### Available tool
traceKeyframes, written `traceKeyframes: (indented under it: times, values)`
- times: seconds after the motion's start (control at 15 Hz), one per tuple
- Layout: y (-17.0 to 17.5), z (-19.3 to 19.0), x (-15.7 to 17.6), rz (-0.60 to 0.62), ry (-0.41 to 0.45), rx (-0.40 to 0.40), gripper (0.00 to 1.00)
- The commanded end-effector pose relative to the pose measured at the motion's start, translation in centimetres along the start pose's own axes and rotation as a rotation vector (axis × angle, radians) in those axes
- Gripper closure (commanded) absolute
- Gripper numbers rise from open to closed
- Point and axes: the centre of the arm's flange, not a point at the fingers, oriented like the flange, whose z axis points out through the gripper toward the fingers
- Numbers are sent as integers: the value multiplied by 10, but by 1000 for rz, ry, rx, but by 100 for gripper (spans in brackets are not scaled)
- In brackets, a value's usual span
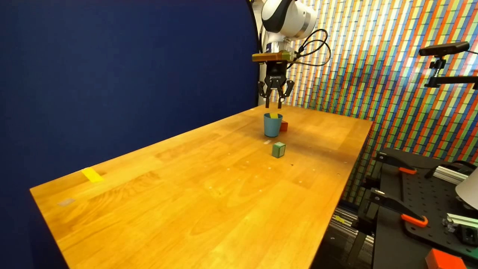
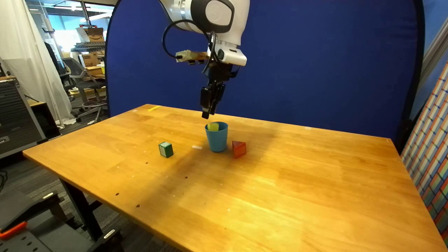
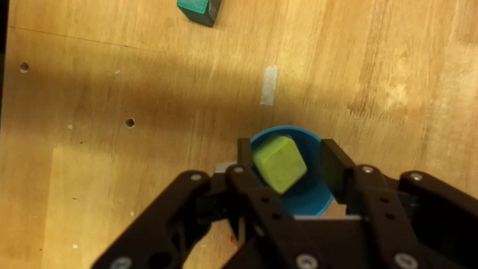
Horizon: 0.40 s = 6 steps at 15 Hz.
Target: Pick up the yellow block from the table and put it in the light blue cup.
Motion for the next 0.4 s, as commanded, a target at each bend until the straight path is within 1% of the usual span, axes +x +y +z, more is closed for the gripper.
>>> traceKeyframes:
  times: [0.0, 0.07, 0.13, 0.27, 0.33]
  values:
    - [-16, -1, 7, -81, -36, -20, 18]
    - [-12, 2, 1, -156, -66, -21, 9]
    - [-6, 8, 1, -71, -18, -19, 27]
    - [-7, 11, -4, -122, -34, -24, 11]
    - [-8, 11, -5, -131, -35, -23, 9]
